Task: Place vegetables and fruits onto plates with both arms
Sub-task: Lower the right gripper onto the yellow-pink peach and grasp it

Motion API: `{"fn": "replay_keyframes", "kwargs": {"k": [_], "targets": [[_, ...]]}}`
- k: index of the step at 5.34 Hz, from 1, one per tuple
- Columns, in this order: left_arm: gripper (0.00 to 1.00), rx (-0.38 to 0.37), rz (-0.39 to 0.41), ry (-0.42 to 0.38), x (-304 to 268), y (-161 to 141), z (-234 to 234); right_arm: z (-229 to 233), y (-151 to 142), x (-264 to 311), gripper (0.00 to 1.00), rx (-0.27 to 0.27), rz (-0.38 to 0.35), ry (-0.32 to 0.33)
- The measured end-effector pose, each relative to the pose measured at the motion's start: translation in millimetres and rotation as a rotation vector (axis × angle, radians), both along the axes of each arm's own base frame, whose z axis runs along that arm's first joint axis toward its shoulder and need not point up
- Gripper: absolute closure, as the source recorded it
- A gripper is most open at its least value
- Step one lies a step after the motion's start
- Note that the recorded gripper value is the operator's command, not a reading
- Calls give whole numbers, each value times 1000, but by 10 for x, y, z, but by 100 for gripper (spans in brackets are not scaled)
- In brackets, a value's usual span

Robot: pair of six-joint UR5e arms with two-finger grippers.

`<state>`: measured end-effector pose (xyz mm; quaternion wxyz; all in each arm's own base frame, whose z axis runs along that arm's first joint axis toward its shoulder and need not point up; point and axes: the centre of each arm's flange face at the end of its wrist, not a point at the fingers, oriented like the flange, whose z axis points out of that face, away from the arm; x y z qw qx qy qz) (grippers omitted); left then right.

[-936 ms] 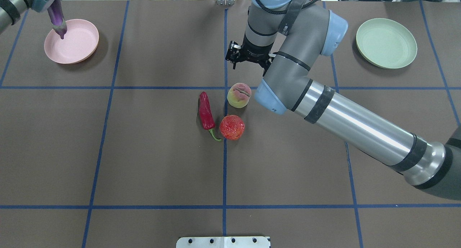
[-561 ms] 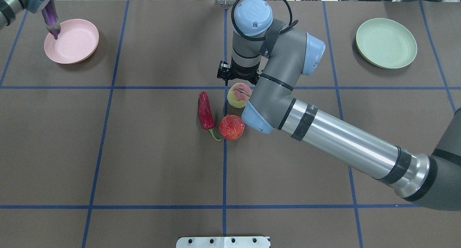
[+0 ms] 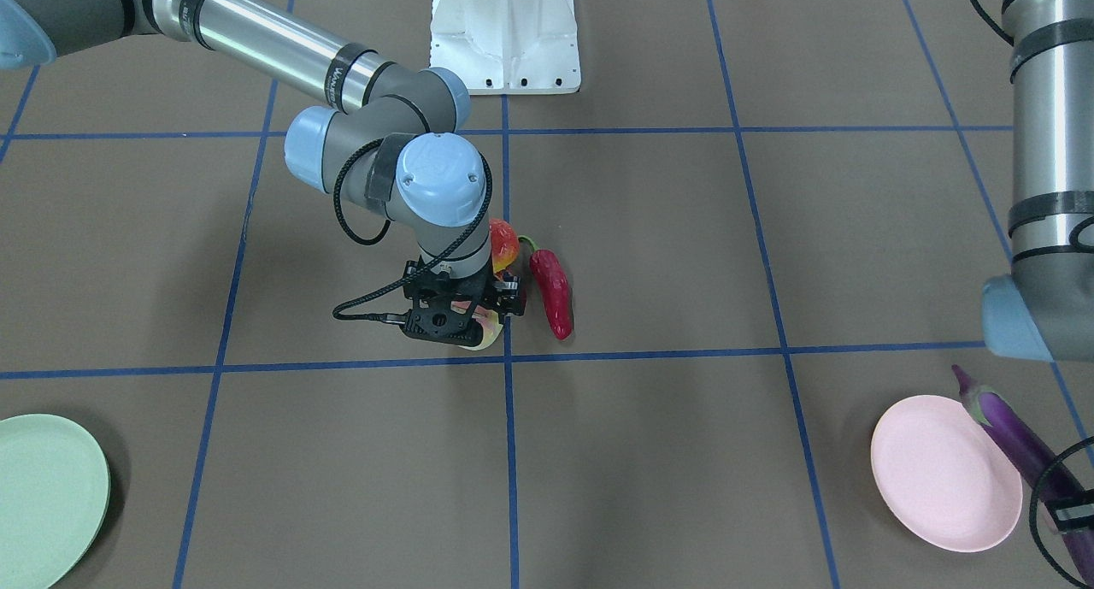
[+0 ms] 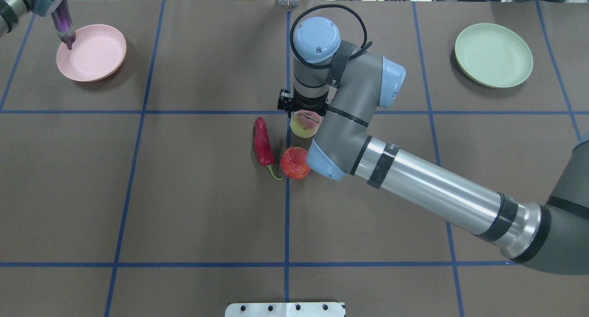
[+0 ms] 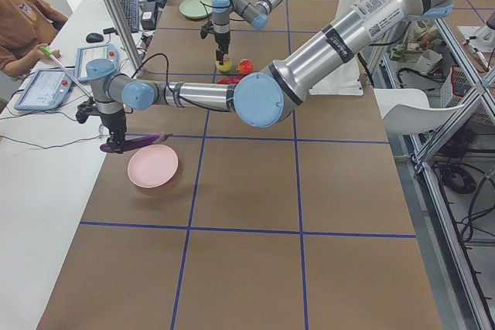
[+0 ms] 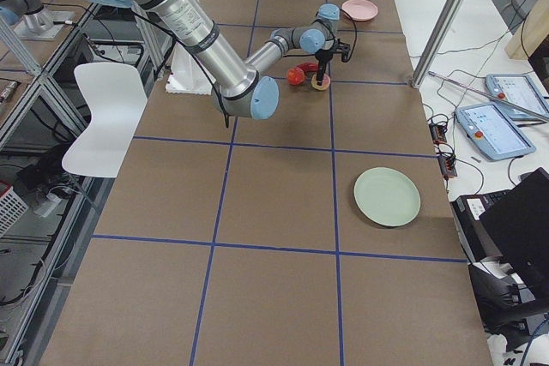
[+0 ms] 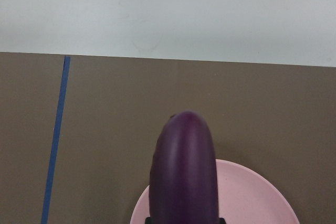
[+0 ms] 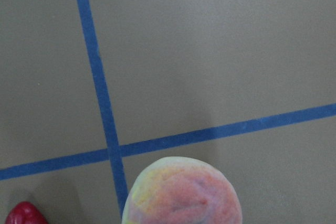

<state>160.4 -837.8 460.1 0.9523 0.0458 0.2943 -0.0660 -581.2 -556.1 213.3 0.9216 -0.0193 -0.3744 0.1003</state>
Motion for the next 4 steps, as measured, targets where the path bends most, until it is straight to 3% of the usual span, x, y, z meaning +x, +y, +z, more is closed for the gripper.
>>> {"fn": "replay_keyframes", "kwargs": {"k": [2, 4], "targets": [[100, 0, -1, 0, -11, -2, 0, 64, 47, -88, 0, 8, -9, 1], [100, -1, -3, 0, -24, 2, 19, 149, 81, -195, 99, 19, -13, -10]]}}
